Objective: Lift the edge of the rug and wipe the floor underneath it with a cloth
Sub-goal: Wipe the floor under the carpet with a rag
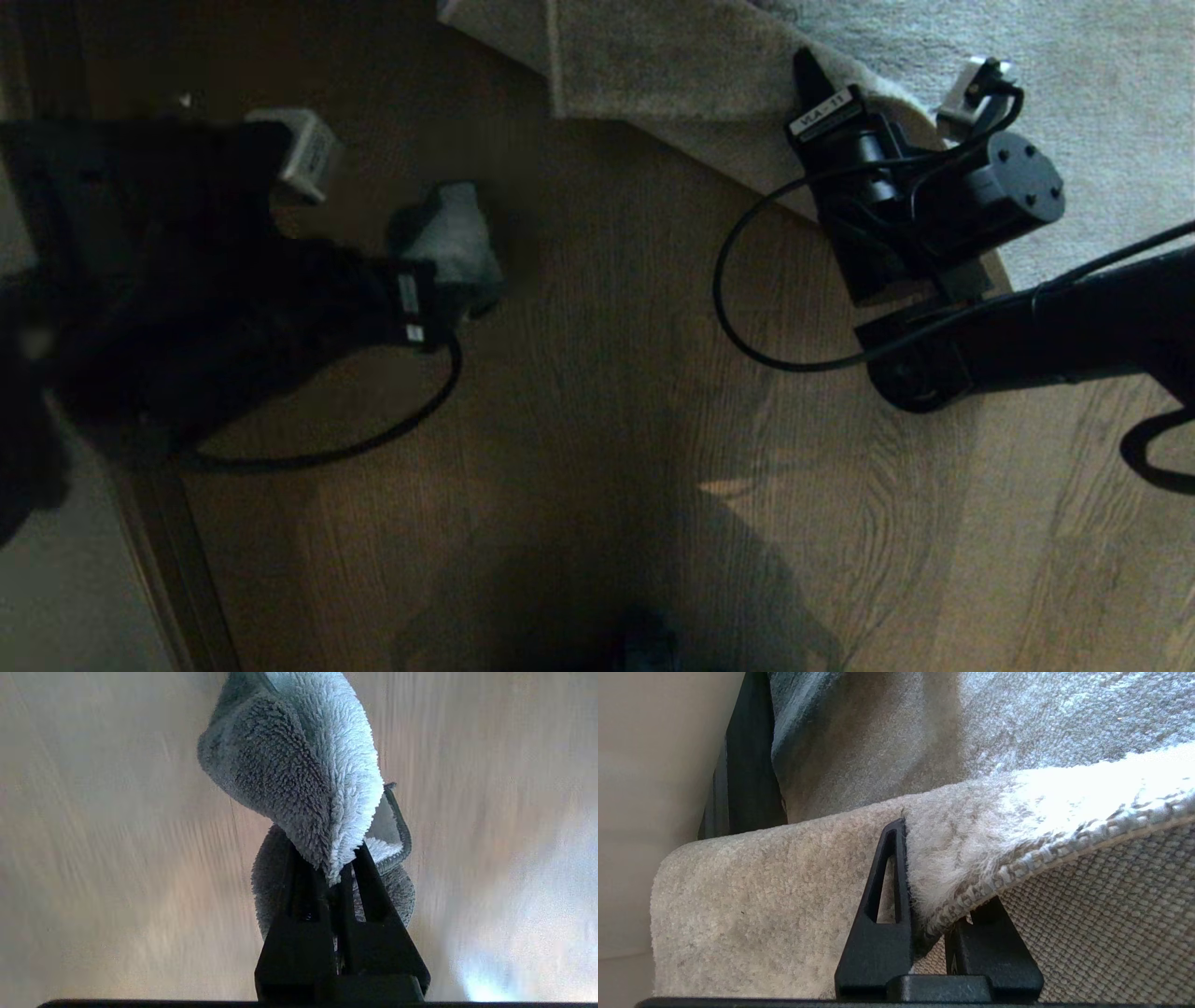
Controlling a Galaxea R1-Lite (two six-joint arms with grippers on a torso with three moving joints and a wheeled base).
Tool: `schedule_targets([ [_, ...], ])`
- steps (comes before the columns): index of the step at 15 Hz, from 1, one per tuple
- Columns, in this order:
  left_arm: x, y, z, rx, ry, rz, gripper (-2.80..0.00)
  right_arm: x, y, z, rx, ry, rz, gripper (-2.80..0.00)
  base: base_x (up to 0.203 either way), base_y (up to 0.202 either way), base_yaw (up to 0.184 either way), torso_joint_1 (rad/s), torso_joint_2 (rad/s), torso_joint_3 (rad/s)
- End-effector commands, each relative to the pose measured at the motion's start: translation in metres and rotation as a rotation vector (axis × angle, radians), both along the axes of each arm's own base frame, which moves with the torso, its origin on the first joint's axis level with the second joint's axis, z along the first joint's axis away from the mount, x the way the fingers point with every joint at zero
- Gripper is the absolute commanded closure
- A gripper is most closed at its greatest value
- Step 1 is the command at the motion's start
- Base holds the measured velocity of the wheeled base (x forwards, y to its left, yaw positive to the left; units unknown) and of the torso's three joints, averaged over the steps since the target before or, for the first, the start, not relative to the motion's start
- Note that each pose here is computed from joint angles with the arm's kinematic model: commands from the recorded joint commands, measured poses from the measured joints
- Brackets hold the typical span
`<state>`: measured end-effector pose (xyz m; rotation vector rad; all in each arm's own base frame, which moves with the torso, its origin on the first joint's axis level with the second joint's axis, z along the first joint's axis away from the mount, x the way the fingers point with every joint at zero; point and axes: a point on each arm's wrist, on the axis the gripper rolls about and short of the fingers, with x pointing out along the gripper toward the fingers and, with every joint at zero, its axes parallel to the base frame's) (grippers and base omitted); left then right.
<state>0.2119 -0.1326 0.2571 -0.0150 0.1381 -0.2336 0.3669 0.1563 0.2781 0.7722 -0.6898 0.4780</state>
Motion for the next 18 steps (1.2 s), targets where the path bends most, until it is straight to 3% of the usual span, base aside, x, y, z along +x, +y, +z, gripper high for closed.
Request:
schedule_targets([
  [1,-0.029,0.003,-0.018,0.027,0.036,-0.049,0.00,-0.003,-0.001,0.003,0.021,-0.042,0.003,0.00,0.000,0.000,0.000,0.000,0.00,0.000],
  [6,-0.034,-0.032,-0.050,0.068,0.107,-0.145,0.00,-0.003,-0.001,0.002,0.019,-0.039,0.001,0.00,0.000,0.000,0.000,0.000,0.00,0.000],
  [10,-0.010,-0.064,-0.059,0.028,0.063,-0.147,0.00,-0.001,0.000,-0.001,0.017,-0.032,-0.002,0.00,0.000,0.000,0.000,0.000,0.00,0.000],
  [18,0.031,-0.107,-0.048,-0.021,0.012,-0.147,0.00,0.005,0.001,-0.008,0.011,-0.019,-0.002,0.00,0.000,0.000,0.000,0.000,0.00,0.000],
])
